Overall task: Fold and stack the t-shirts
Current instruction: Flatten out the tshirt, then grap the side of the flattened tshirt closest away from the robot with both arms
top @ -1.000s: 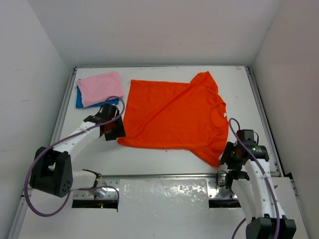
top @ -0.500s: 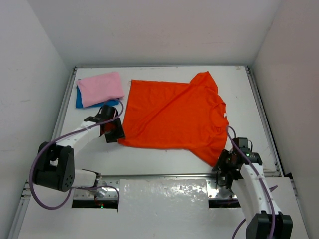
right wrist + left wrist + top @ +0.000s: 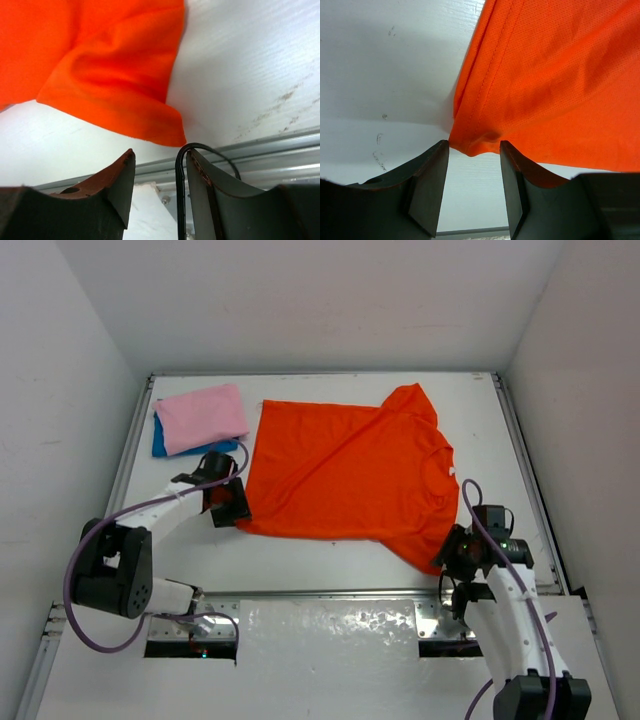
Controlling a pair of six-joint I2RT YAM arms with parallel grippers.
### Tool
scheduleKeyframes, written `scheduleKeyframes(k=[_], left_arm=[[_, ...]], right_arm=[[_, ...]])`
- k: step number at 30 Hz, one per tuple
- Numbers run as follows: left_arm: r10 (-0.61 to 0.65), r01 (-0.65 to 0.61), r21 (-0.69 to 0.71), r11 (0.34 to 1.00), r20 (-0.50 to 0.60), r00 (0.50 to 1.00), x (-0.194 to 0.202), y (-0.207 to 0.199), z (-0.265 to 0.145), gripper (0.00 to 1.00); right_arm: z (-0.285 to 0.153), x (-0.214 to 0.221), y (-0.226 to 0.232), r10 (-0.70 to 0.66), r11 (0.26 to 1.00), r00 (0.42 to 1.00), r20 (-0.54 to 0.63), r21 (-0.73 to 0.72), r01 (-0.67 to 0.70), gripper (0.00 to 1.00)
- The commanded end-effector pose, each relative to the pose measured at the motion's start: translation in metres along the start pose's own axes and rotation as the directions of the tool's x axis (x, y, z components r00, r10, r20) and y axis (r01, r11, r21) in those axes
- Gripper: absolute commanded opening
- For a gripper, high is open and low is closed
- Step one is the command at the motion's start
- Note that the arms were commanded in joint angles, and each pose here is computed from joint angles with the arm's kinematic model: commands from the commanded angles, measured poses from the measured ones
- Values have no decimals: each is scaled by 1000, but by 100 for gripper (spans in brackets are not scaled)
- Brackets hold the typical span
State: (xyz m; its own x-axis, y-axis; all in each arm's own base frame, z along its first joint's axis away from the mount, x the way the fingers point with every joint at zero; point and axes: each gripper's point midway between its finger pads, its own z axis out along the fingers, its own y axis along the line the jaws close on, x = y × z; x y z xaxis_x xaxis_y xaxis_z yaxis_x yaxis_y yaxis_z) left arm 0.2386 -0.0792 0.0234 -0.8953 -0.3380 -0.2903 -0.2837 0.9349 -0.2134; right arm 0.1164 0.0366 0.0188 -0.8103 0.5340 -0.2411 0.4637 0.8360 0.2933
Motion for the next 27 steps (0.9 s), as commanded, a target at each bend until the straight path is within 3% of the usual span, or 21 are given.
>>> scheduleKeyframes(k=[1, 6, 13, 16, 27], left_arm=[[-7, 6, 14, 1000, 42, 999, -13, -4, -1, 43], [-9, 8, 14, 1000, 53, 999, -20, -4, -3, 43], [-9, 8, 24, 1000, 50, 999, -23, -7, 0, 43], [-10, 9, 32, 999, 45, 999, -22, -9, 1, 43], [-3, 2, 18, 1000, 34, 999, -17, -4, 4, 43]], right_arm=[[-12, 1, 6, 23, 1000, 999, -23, -8, -23, 44], [-29, 9, -8, 16, 997, 999, -40, 76, -13, 47], [-36, -25, -2, -27, 998, 994, 110, 65, 20, 49], [-16, -15, -6, -33, 997, 999, 38, 72, 31, 49], [19, -12, -3, 11, 999, 1000, 14, 35, -12, 45]])
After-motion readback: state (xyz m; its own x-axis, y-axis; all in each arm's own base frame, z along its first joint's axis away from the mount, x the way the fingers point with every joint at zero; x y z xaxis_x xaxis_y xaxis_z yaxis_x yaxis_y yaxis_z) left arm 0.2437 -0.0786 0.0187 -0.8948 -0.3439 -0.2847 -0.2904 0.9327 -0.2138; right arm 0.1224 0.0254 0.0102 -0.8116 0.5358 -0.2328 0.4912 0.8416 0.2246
